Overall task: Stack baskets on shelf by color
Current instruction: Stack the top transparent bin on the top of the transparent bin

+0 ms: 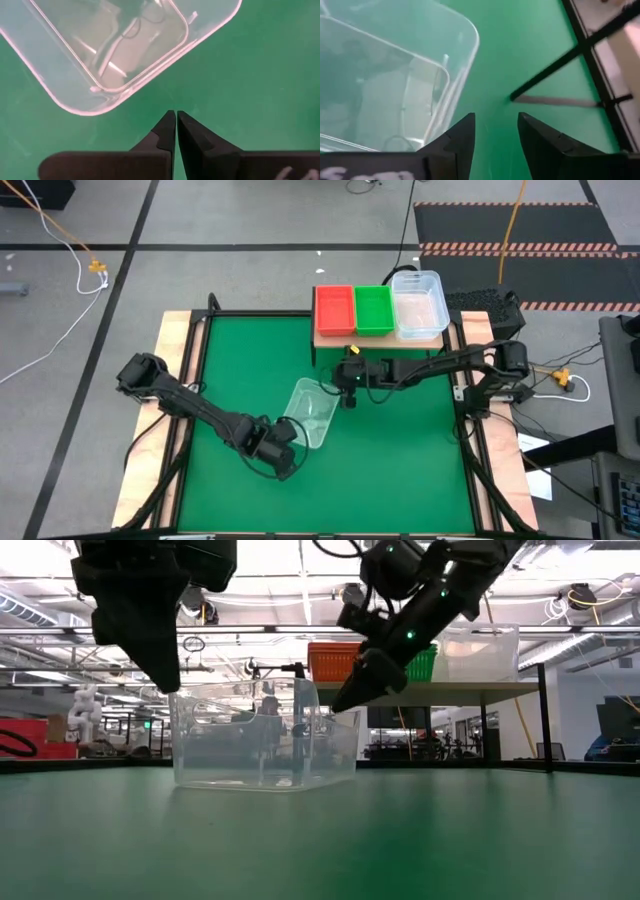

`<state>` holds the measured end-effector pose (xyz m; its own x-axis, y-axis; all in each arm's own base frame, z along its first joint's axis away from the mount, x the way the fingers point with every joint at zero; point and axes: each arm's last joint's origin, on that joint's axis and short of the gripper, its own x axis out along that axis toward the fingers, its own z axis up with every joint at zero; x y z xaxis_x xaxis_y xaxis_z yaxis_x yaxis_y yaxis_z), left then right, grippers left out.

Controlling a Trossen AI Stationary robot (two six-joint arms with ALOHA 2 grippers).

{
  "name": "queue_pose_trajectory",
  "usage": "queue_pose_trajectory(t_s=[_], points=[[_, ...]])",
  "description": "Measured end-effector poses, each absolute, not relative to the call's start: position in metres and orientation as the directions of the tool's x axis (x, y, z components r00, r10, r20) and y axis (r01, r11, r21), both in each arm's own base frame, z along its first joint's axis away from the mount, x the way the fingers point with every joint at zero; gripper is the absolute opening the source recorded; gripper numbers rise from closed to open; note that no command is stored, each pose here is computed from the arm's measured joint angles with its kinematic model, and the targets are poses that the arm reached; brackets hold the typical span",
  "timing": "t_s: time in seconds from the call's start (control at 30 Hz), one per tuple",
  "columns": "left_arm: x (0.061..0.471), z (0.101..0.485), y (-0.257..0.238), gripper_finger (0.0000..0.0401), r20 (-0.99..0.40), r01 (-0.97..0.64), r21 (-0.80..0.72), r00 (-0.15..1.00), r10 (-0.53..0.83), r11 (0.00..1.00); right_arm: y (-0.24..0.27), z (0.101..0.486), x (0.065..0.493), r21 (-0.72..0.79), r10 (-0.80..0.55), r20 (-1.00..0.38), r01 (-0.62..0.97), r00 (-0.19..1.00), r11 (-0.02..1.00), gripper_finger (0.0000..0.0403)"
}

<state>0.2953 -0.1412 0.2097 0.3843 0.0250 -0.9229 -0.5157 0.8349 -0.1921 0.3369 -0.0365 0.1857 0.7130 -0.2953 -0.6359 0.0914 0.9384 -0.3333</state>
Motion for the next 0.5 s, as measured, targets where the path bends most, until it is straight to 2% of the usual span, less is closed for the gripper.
queue_pose_trajectory(t_s=[0.13,0.23,0.4,0.5], points=[[0.292,0.209,-0.143,0.0019,-0.926,-0.520,-0.169,0.376,0.047,0.837,-0.038,0.176,0.336,-0.300,-0.290,-0.680,0.105,0.674,0.948,0.0129],[0.291,0.209,-0.142,0.0019,-0.927,-0.526,-0.151,0.369,0.065,0.837,-0.034,0.172,0.334,-0.215,-0.217,-0.718,0.085,0.661,0.973,0.0112],[0.291,0.209,-0.142,0.0019,-0.927,-0.535,-0.145,0.368,0.076,0.833,-0.008,0.171,0.322,0.028,0.028,-0.808,-0.009,0.589,1.000,0.0084],[0.288,0.208,-0.144,0.0019,-0.930,-0.541,-0.137,0.358,0.080,0.829,0.028,0.184,0.317,0.135,0.185,-0.779,-0.129,0.599,0.982,0.0071]])
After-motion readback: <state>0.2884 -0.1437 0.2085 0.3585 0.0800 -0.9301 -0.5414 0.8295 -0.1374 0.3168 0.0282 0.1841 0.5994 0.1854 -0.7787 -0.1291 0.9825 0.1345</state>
